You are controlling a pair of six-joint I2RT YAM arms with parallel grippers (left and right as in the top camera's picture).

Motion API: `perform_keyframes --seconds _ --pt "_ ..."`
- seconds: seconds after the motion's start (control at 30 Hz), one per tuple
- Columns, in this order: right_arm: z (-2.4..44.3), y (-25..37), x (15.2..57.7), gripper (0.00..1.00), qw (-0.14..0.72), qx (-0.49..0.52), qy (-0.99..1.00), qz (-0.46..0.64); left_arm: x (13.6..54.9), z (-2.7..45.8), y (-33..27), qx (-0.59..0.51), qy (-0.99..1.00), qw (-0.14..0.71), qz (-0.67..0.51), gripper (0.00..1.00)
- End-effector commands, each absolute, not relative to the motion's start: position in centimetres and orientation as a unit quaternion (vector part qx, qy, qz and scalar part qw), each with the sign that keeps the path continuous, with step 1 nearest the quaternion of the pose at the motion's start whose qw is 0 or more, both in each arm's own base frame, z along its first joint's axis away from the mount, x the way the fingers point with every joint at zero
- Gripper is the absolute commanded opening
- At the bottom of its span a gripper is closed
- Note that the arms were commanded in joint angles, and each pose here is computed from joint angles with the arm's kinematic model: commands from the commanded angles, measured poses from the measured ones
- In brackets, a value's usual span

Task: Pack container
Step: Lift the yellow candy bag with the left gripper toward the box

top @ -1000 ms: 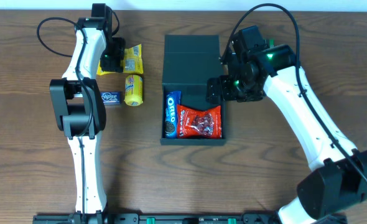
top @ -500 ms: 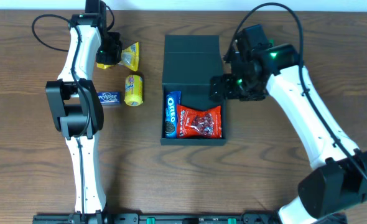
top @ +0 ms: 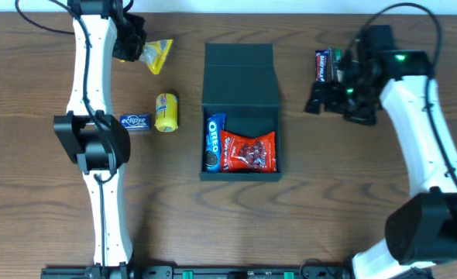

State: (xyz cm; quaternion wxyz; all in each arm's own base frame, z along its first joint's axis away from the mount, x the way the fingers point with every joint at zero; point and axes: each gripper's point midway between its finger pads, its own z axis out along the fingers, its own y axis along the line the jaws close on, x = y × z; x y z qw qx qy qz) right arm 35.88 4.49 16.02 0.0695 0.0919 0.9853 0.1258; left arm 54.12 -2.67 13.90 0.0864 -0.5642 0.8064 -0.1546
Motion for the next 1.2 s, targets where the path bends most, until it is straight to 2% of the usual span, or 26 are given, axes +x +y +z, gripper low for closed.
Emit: perform_keyframes --seconds 0.0,0.23,0.4,0.53,0.7,0.83,0.93,1.07,1.17 --pt "16.2 2.2 35.8 0.99 0.071 0.112 0.984 0.123 52.9 19.3 -5.5 -0.523 0.824 0.112 -0.187 0.06" --pt "16.0 -1.9 33.9 0.99 0.044 0.126 0.984 0.119 48.5 24.0 -13.2 -0.389 0.890 0.113 -0.208 0.06" --pt "16.2 -3.0 33.1 0.99 0.035 0.156 0.977 0.142 42.2 24.5 -13.5 -0.329 0.934 0.078 -0.116 0.06" --pt "17.2 -3.2 32.9 0.99 0.049 0.156 0.977 0.140 39.8 26.7 -16.9 -0.230 0.961 0.117 -0.103 0.06" --pt "18.5 -3.1 32.0 0.99 0.062 0.152 0.977 0.133 37.7 29.7 -17.7 -0.163 0.969 0.159 -0.100 0.06" --pt "19.5 -3.3 31.4 0.99 0.075 0.146 0.979 0.123 35.3 30.5 -14.5 -0.175 0.969 0.162 -0.065 0.06" --pt "20.3 -3.3 31.2 0.99 0.089 0.141 0.979 0.119 31.6 30.0 -10.0 -0.231 0.959 0.163 -0.003 0.06" --pt "20.6 -3.3 31.0 0.99 0.092 0.140 0.979 0.117 28.8 28.9 -10.9 -0.238 0.946 0.194 -0.101 0.06" --pt "20.5 -3.2 30.6 0.99 0.084 0.141 0.979 0.118 27.7 26.3 -11.8 -0.284 0.925 0.193 -0.164 0.06"
